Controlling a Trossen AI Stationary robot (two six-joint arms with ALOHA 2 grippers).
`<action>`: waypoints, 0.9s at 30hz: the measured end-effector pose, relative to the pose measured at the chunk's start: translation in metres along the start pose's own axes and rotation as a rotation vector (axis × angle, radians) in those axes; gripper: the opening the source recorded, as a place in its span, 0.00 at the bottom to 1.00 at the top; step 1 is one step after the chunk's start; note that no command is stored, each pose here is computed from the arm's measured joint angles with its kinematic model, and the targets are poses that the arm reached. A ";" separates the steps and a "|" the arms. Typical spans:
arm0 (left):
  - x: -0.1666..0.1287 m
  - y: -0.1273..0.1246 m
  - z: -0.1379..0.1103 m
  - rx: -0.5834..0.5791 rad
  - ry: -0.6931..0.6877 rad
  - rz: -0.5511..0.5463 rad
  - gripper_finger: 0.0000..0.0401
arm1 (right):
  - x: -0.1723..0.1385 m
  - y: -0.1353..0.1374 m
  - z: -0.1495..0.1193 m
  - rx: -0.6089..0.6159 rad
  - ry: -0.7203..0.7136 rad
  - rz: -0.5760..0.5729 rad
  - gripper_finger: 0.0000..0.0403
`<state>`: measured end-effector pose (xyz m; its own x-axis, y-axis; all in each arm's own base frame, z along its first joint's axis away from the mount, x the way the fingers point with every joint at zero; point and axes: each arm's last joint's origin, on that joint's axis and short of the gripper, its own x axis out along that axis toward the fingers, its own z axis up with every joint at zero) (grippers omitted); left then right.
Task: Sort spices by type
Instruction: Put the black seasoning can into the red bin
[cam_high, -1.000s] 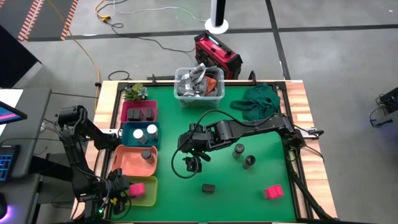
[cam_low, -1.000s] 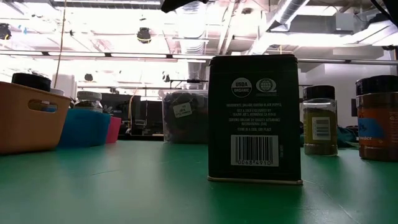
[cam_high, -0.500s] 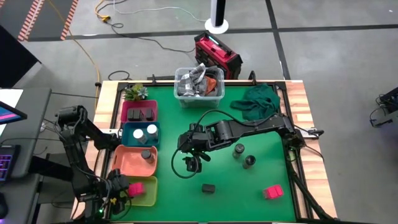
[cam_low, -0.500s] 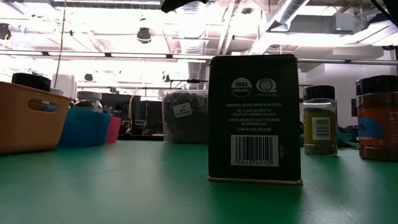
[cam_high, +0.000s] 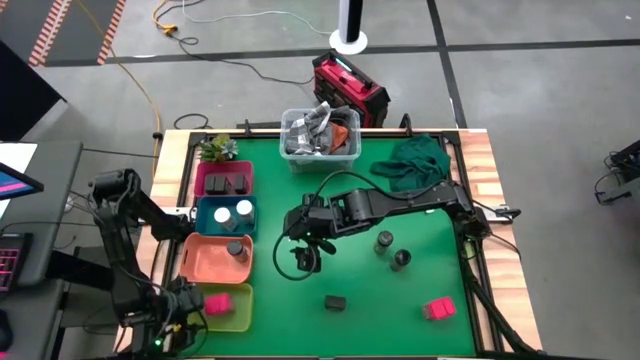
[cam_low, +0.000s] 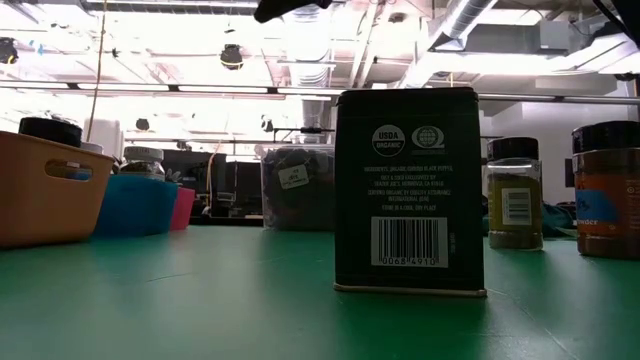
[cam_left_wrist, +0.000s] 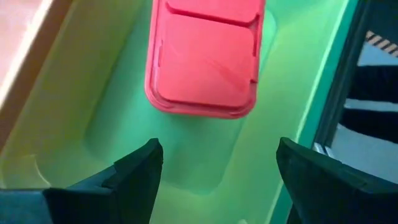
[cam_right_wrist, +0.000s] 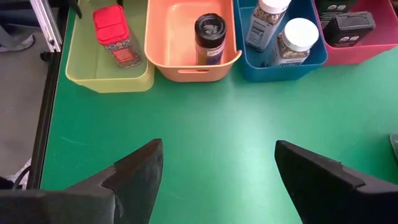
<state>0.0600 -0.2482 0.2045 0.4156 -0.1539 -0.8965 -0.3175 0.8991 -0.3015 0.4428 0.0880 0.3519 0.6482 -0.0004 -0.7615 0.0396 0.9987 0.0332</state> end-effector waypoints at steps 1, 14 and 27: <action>-0.002 -0.001 0.000 0.006 0.009 -0.006 0.75 | 0.000 -0.001 0.000 0.001 -0.001 -0.001 0.83; -0.047 0.019 0.022 -0.105 0.022 -0.087 0.75 | 0.001 -0.003 0.004 0.012 -0.034 0.001 0.83; -0.082 0.044 0.051 -0.162 -0.297 -0.209 0.75 | 0.001 -0.001 0.004 0.009 -0.037 0.005 0.82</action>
<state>0.0558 -0.1750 0.2815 0.7060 -0.1799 -0.6850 -0.3210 0.7809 -0.5359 0.4462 0.0868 0.3532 0.6760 0.0025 -0.7369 0.0433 0.9981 0.0431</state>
